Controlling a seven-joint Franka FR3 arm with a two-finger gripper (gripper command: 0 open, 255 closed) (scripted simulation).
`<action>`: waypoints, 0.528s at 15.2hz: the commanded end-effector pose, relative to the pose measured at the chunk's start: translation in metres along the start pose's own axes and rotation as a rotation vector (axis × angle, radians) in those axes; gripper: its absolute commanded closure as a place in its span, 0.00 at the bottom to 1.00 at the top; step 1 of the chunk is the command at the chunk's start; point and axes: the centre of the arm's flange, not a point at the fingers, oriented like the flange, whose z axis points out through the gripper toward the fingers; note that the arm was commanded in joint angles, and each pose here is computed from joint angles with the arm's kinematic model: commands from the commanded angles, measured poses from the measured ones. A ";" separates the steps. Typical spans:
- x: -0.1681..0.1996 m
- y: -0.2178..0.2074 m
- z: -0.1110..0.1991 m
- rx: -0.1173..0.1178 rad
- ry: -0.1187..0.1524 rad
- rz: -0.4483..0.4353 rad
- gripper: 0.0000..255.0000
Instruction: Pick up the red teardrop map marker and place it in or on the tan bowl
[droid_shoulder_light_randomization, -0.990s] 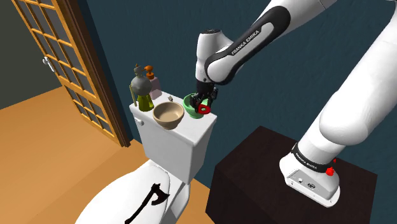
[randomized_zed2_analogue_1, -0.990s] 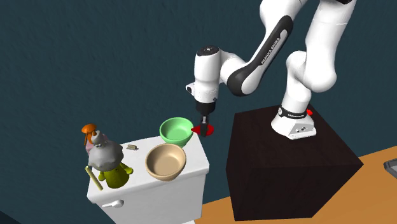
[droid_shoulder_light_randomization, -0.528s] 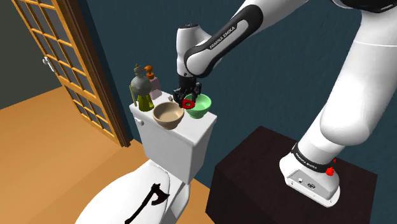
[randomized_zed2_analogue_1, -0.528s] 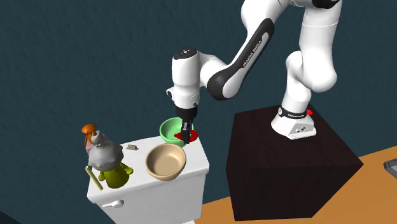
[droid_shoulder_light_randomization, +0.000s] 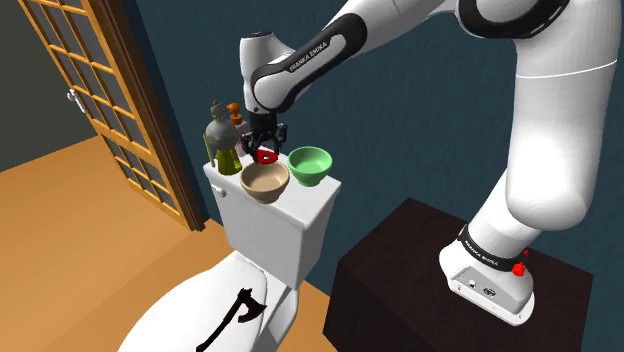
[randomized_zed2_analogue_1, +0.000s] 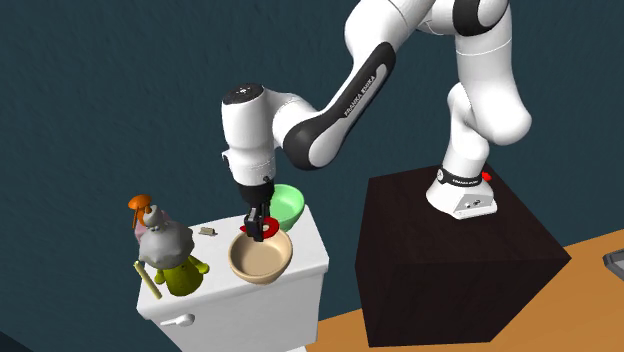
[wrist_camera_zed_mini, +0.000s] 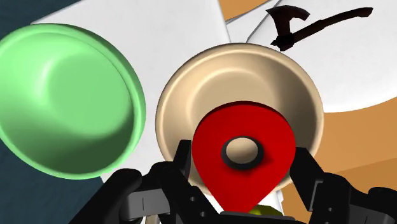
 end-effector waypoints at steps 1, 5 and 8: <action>0.004 -0.004 0.010 -0.001 0.000 0.000 1.00; 0.004 -0.004 0.031 -0.001 0.000 0.000 1.00; 0.004 -0.004 0.047 -0.001 0.000 0.000 1.00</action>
